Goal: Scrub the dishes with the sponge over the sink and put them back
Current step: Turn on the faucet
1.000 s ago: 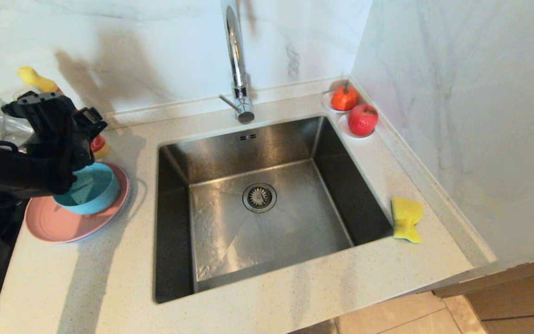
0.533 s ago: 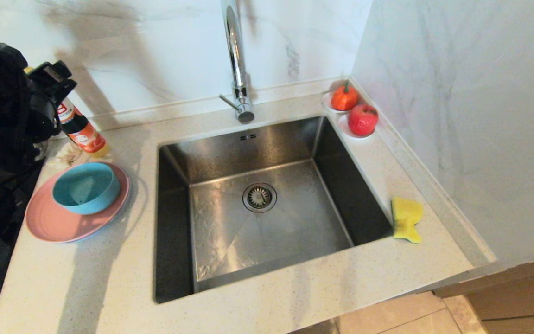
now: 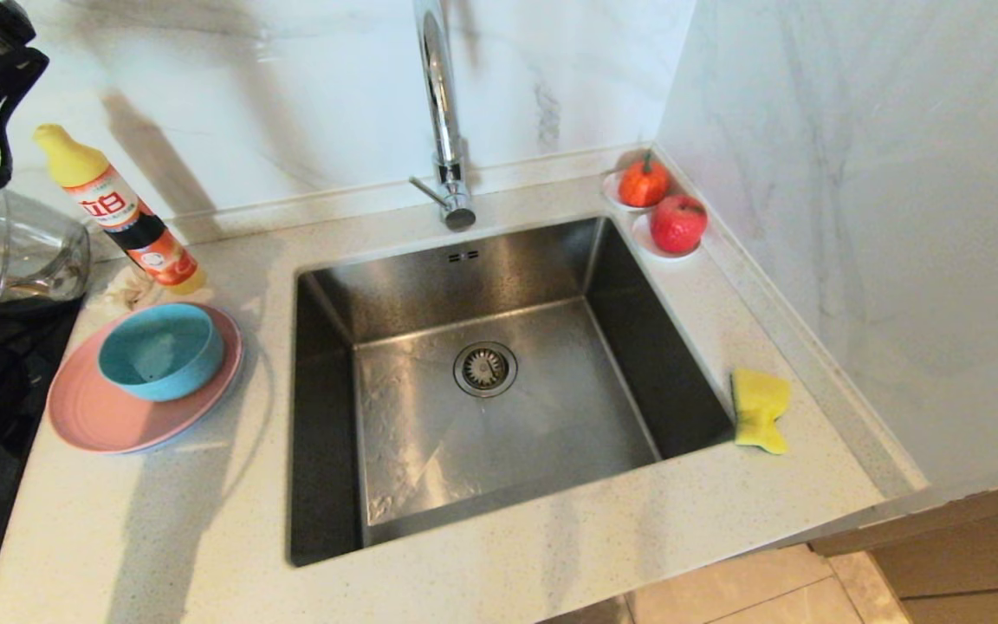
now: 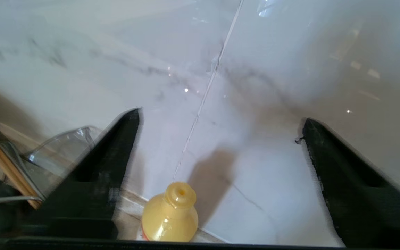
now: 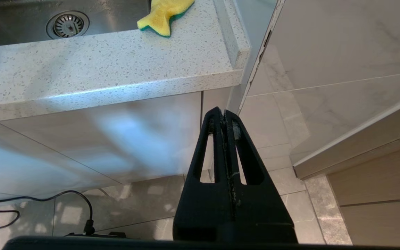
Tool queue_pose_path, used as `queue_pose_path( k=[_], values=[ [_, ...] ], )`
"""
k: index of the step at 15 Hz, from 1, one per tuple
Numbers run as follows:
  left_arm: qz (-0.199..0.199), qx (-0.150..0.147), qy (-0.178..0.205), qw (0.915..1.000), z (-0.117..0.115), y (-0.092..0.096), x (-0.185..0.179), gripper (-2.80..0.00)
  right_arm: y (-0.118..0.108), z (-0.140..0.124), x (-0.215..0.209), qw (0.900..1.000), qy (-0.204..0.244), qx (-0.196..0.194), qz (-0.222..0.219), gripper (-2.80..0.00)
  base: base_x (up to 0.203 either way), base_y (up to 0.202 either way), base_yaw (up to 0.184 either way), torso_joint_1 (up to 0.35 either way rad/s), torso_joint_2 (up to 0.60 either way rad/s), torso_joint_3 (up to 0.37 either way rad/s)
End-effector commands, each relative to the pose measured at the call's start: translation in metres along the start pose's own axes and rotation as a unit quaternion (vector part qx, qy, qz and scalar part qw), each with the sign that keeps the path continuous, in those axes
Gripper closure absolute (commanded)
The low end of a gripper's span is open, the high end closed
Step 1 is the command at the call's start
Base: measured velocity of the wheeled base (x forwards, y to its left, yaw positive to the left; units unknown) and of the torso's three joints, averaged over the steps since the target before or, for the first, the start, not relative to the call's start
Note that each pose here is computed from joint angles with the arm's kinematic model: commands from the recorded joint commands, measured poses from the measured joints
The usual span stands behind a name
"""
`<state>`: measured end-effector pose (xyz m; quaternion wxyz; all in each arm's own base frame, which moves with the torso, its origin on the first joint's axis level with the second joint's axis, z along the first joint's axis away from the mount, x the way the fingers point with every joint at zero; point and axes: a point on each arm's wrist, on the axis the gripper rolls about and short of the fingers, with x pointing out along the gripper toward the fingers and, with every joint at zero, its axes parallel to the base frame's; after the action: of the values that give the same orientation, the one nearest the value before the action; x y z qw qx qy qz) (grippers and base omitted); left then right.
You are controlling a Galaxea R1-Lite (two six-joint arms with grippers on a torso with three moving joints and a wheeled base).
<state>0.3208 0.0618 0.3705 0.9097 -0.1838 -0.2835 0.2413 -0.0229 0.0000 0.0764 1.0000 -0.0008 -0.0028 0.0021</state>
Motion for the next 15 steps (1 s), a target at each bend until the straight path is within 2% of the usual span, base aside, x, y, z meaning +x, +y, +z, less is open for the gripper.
queue_pose_path(
  k=[1,4,7,10,11,12,14,15],
  values=[
    [-0.006,-0.012,-0.023,0.9996,0.037,-0.005,-0.016,0.00,0.000,0.000,0.000,1.000,0.000,0.000,0.000,0.00,0.000,0.000,0.000,0.000,0.00,0.000],
    [-0.006,-0.008,-0.011,0.9999,0.070,-0.005,-0.039,0.00,0.000,0.000,0.000,1.000,0.000,0.000,0.000,0.00,0.000,0.000,0.000,0.000,0.00,0.000],
    [-0.017,0.003,0.042,0.9990,0.101,0.002,-0.078,0.00,0.000,0.000,0.000,1.000,0.000,0.000,0.000,0.00,0.000,0.000,0.000,0.000,0.00,0.000],
    [-0.052,-0.031,0.094,0.9938,0.128,0.010,-0.126,0.00,0.000,0.000,0.000,1.000,0.000,0.000,0.000,0.00,0.000,0.000,0.000,0.000,0.00,0.000],
    [-0.082,-0.038,0.127,0.9878,0.132,0.013,-0.145,0.00,0.000,0.000,0.000,1.000,0.000,0.000,0.000,0.00,0.000,0.000,0.000,0.000,0.00,0.000],
    [-0.123,-0.041,0.177,0.9757,0.129,0.017,-0.161,0.00,0.000,0.000,0.000,1.000,0.000,0.000,0.000,0.00,0.000,0.000,0.000,0.000,0.00,0.000],
    [-0.205,-0.046,0.292,0.9330,0.106,0.024,-0.179,0.00,0.000,0.000,0.000,1.000,0.000,0.000,0.000,0.00,0.000,0.000,0.000,0.000,0.00,0.000],
    [-0.221,-0.047,0.332,0.9158,0.092,0.026,-0.179,0.00,0.000,0.000,0.000,1.000,0.000,0.000,0.000,0.00,0.000,0.000,0.000,0.000,0.00,0.000]
  ],
)
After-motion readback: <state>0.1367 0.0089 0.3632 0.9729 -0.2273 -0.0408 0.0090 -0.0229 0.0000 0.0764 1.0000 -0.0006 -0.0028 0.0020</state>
